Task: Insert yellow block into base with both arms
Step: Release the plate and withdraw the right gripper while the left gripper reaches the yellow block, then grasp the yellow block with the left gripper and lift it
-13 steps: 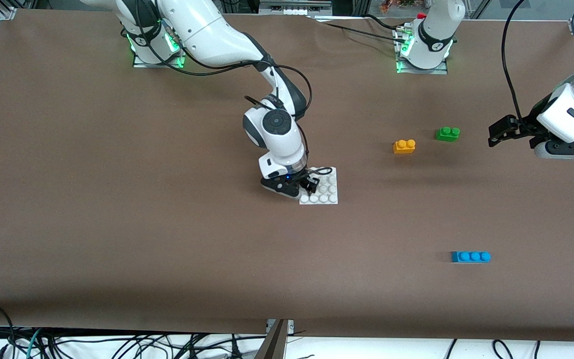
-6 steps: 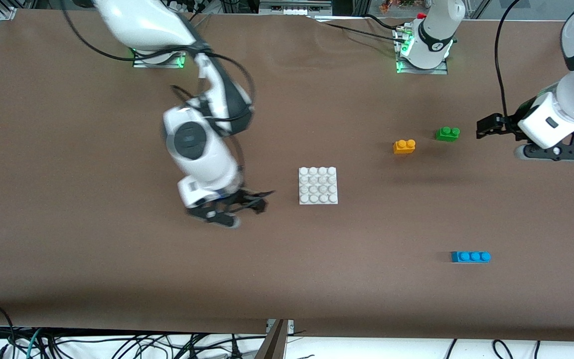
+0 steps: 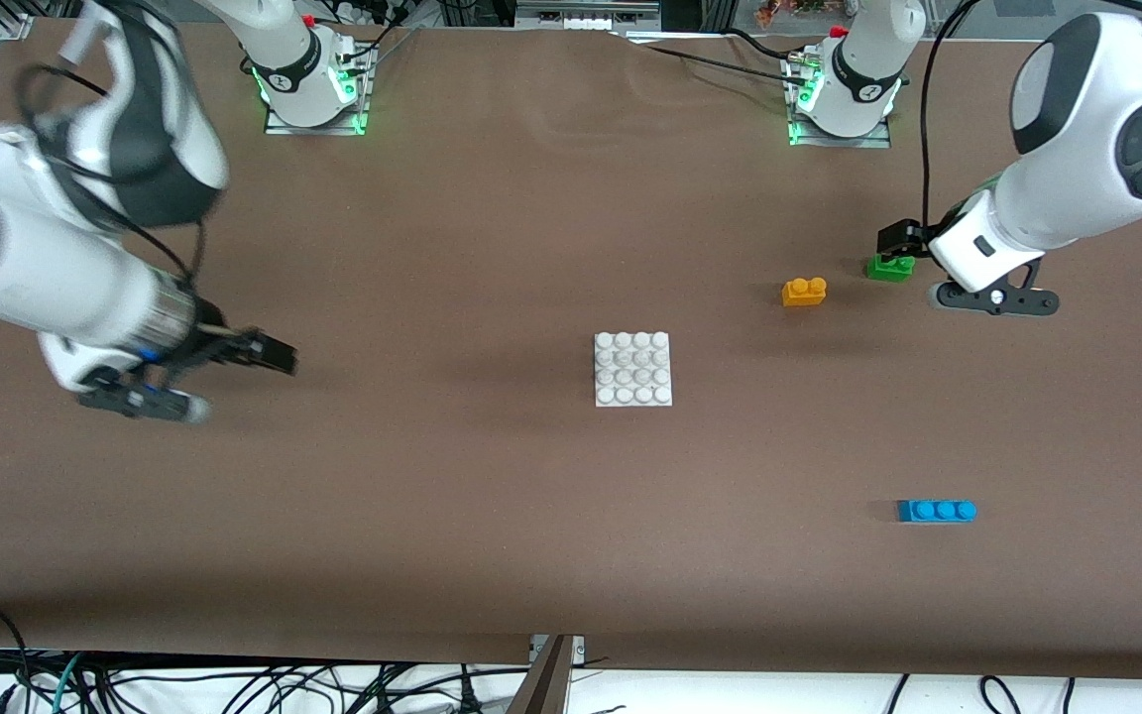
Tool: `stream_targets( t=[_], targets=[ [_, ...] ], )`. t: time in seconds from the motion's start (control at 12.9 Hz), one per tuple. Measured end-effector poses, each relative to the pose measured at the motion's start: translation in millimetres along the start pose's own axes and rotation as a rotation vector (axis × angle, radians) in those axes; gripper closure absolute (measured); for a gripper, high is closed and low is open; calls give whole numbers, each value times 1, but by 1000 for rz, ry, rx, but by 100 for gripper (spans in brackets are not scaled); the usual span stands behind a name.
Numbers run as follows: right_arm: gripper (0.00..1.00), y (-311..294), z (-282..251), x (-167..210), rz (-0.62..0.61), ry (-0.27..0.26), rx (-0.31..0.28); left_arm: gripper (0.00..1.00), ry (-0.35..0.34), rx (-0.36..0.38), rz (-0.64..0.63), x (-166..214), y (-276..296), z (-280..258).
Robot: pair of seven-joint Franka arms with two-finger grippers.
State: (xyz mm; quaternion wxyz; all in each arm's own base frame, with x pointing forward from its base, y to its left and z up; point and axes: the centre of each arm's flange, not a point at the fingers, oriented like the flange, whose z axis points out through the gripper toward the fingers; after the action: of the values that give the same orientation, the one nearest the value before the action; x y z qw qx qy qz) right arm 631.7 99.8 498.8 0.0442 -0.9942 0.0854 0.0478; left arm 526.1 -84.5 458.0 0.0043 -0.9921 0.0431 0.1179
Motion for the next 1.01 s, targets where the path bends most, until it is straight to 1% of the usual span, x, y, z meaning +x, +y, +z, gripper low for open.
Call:
stream_targets(
  t=[0.16, 0.39, 0.54, 0.62, 0.78, 1.01],
  targets=[
    [0, 33, -30, -19, -8, -17, -22, 0, 17, 17, 23, -13, 20, 36],
    [0, 61, -47, -34, -48, -21, -32, 0, 76, 21, 21, -21, 26, 87],
    [0, 64, -50, -41, -61, -35, -59, 0, 100, 21, 16, -29, 28, 127],
    [0, 63, -53, -43, -82, -32, -70, 0, 105, 24, 10, -35, 34, 145],
    [0, 62, -55, -44, -104, -27, -77, 0, 130, 26, 3, -43, 51, 169],
    [0, 62, -57, -44, -118, -24, -77, 0, 161, 9, 2, -43, 55, 200]
  ],
)
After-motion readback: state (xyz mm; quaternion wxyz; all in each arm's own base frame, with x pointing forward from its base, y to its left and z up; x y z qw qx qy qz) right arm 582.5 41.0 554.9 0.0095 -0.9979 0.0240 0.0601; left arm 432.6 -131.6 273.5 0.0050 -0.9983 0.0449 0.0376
